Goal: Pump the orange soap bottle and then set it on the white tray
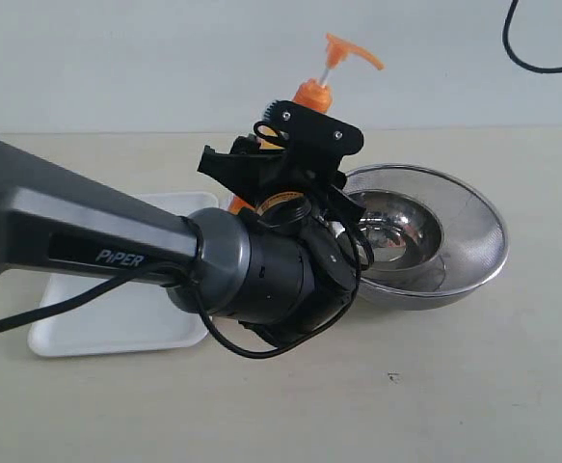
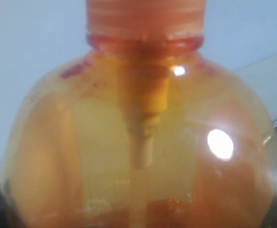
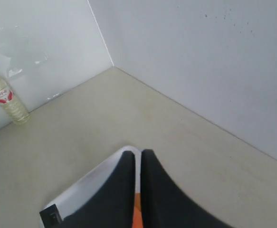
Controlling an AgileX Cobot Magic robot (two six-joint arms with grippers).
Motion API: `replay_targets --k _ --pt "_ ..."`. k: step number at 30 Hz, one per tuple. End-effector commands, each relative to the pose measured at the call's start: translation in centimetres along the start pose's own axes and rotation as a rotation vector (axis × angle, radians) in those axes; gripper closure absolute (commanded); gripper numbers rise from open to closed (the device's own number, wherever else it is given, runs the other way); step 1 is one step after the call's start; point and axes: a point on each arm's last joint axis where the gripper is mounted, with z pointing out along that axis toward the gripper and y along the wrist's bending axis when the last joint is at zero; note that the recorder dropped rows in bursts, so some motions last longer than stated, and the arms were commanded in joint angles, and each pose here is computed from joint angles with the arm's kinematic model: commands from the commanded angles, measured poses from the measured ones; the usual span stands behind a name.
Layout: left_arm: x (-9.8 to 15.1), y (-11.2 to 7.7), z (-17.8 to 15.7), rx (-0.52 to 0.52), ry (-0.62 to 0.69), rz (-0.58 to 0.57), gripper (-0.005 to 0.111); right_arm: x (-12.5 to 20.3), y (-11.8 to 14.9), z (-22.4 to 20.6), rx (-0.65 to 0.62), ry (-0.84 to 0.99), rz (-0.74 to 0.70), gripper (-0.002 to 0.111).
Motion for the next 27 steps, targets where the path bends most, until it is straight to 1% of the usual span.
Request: replay_targets --k 1,4,10,14,27 --pt "-1.53 0.47 -0.25 -0.04 -0.076 0.017 0.102 0.69 -0.6 0.64 -0.044 0.016 0.036 0.108" --pt "-1.53 0.47 -0.25 -0.04 -0.076 0.021 0.102 1.22 -0.89 0.94 -0.064 0.029 0.051 0.108" --pt "-1.53 0.47 -0.25 -0.04 -0.075 0.029 0.102 1.28 -0.9 0.97 -0.069 0.031 0.052 0.108" --pt "-1.53 0.47 -0.25 -0.04 -0.075 0.029 0.102 1.35 -0.57 0.94 -0.105 0.039 0.053 0.108" --pt "-1.48 0.49 -0.24 -0.042 -0.071 0.033 0.102 1.11 -0.33 0.8 -0.11 0.038 0.062 0.108"
